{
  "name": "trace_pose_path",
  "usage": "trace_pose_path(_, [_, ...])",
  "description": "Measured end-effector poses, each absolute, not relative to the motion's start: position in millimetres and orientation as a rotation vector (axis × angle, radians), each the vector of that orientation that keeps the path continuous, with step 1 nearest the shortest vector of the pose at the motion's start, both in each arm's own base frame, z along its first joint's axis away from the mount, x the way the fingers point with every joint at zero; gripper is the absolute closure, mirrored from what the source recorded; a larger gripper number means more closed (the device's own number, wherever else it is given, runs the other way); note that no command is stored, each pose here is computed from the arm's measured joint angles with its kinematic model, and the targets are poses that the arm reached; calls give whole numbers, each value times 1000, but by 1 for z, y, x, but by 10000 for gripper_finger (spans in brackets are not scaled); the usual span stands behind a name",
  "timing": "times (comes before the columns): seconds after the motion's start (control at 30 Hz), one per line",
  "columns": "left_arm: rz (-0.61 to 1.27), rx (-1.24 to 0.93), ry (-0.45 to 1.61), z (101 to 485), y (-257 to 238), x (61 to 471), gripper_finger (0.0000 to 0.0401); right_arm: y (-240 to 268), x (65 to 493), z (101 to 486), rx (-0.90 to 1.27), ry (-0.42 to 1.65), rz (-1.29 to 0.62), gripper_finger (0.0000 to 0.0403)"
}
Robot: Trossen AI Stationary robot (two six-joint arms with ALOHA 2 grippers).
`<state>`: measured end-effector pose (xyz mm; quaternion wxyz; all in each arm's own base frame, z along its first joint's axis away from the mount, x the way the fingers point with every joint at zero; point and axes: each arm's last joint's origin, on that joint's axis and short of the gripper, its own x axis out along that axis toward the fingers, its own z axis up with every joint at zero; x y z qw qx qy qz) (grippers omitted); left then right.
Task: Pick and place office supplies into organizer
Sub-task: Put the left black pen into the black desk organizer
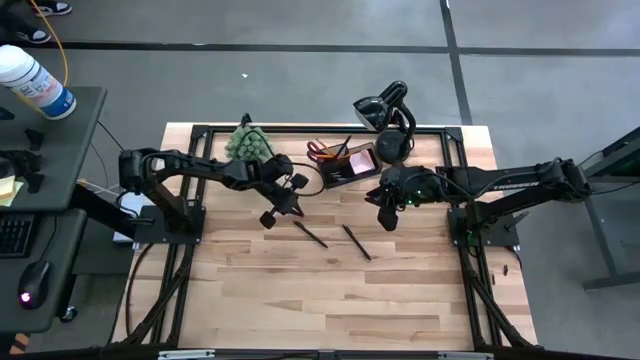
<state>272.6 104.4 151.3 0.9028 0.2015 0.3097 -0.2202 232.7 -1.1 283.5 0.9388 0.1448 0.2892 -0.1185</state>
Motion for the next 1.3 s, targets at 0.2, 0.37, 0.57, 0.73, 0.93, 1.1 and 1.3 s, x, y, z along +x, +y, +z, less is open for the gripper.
trace_pose_path(0.2, [-456,396,693,135,106,275,401,-1,233,284,295,591,-242,336])
trace_pose_path(0.37, [-491,373,699,124,106,277,401,-1,233,284,295,590,-242,336])
trace_pose_path(0.57, [-503,344,732,113,107,278,401,-1,233,284,297,590,-240,336])
trace_pose_path(0.73, [-491,299,760,109,107,277,400,-1,233,284,299,590,-241,336])
trace_pose_path(0.93, [-501,273,749,109,106,277,400,-1,233,284,297,591,-240,336])
trace_pose_path(1.1, [-502,266,756,109,106,277,400,-1,233,284,297,590,-239,336])
trace_pose_path(1.3, [-505,257,769,108,105,275,370,-1,233,284,297,590,-239,336])
